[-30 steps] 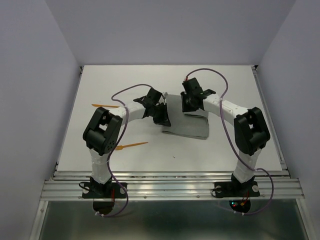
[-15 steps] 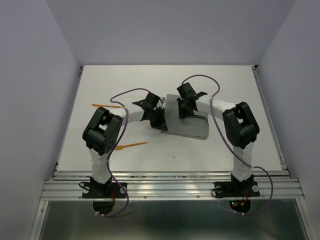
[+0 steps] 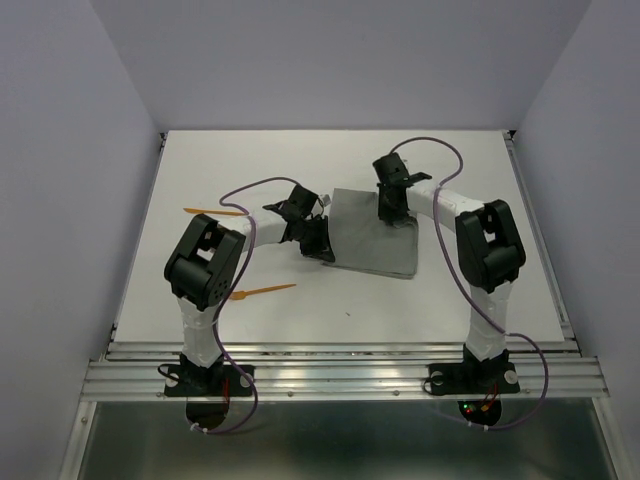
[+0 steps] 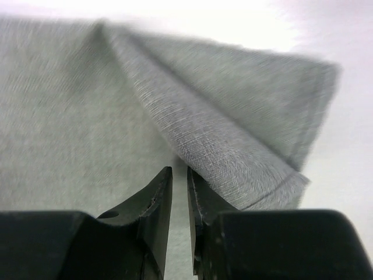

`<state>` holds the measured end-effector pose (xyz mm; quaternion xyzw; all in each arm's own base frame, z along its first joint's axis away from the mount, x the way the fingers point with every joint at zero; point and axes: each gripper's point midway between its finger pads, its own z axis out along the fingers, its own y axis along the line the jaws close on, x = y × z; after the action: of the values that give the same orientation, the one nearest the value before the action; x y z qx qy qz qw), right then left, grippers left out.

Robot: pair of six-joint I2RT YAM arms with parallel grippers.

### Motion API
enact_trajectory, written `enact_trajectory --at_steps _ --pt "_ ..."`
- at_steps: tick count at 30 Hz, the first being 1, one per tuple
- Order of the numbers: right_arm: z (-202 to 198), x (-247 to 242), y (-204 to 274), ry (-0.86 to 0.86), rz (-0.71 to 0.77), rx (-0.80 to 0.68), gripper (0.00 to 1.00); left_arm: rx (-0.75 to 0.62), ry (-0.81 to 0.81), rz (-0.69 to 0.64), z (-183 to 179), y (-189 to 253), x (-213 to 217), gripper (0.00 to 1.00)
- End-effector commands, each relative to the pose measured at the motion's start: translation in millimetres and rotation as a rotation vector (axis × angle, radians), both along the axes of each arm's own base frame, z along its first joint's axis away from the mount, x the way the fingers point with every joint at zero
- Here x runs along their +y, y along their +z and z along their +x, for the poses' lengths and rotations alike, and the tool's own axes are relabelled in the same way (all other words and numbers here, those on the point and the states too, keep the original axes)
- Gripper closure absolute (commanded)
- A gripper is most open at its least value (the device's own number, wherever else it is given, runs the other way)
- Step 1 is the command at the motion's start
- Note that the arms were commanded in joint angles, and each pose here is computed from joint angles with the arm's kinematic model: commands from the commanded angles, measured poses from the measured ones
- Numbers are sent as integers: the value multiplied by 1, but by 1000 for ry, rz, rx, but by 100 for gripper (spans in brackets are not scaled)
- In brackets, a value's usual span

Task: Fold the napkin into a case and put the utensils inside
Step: Smooth out the square-folded napkin at the center of the board.

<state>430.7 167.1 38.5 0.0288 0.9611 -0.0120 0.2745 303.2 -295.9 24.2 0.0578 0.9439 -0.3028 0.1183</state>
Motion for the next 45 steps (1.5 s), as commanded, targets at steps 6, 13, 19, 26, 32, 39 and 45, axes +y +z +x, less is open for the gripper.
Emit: enact_trajectory --at_steps 6,13,19,26,32,39,45 --pt "61 -51 49 -157 12 -149 78 28 -13 66 -12 -16 14 100" --pt "69 -63 67 -175 29 -186 78 27 -15 65 -12 -15 14 100" --pt "63 -81 54 -210 119 -138 78 -6 -20 50 -8 0 13 100" --pt "28 -84 44 -195 225 -91 75 -143 -24 6 4 53 11 100" --pt "28 -85 43 -199 225 -99 76 -180 -5 50 10 63 18 93" --pt "47 -79 59 -178 272 -135 83 -152 5 65 3 48 23 93" --pt "64 -91 40 -223 192 -127 87 -121 6 62 -3 35 23 97"
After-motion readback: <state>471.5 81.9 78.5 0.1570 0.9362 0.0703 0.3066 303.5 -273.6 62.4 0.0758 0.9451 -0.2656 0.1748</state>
